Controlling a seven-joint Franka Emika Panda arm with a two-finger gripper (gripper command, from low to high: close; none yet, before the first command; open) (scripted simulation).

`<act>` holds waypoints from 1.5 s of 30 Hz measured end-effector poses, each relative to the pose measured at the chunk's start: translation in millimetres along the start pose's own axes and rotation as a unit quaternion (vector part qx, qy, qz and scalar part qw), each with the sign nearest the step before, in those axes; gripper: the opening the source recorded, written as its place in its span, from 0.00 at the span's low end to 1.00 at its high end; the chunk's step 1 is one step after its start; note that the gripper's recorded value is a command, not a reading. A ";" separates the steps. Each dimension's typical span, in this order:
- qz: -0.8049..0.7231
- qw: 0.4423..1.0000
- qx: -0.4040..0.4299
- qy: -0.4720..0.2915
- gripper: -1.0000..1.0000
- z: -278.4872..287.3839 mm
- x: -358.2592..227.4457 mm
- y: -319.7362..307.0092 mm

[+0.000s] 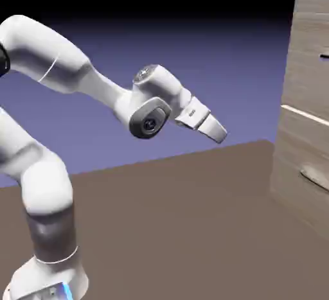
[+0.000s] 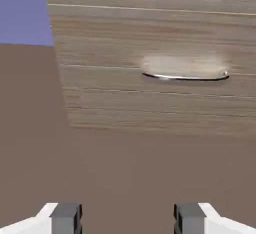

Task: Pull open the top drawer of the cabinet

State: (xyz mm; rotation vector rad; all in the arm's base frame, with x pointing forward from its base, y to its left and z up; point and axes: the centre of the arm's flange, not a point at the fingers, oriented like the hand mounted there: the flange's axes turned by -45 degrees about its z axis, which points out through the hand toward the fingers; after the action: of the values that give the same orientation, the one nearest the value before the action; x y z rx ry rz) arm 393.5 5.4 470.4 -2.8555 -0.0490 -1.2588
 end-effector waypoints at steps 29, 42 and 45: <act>0.416 0.859 0.215 0.207 0.50 -25.7 190.9 77.9; 0.562 0.758 0.240 0.229 0.50 34.2 230.3 110.4; 0.588 0.736 0.242 0.235 0.50 49.9 237.0 113.3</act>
State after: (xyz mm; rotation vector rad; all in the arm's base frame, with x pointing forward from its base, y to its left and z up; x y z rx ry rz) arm 594.2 -101.4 611.0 -1.4339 1.0571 -1.2299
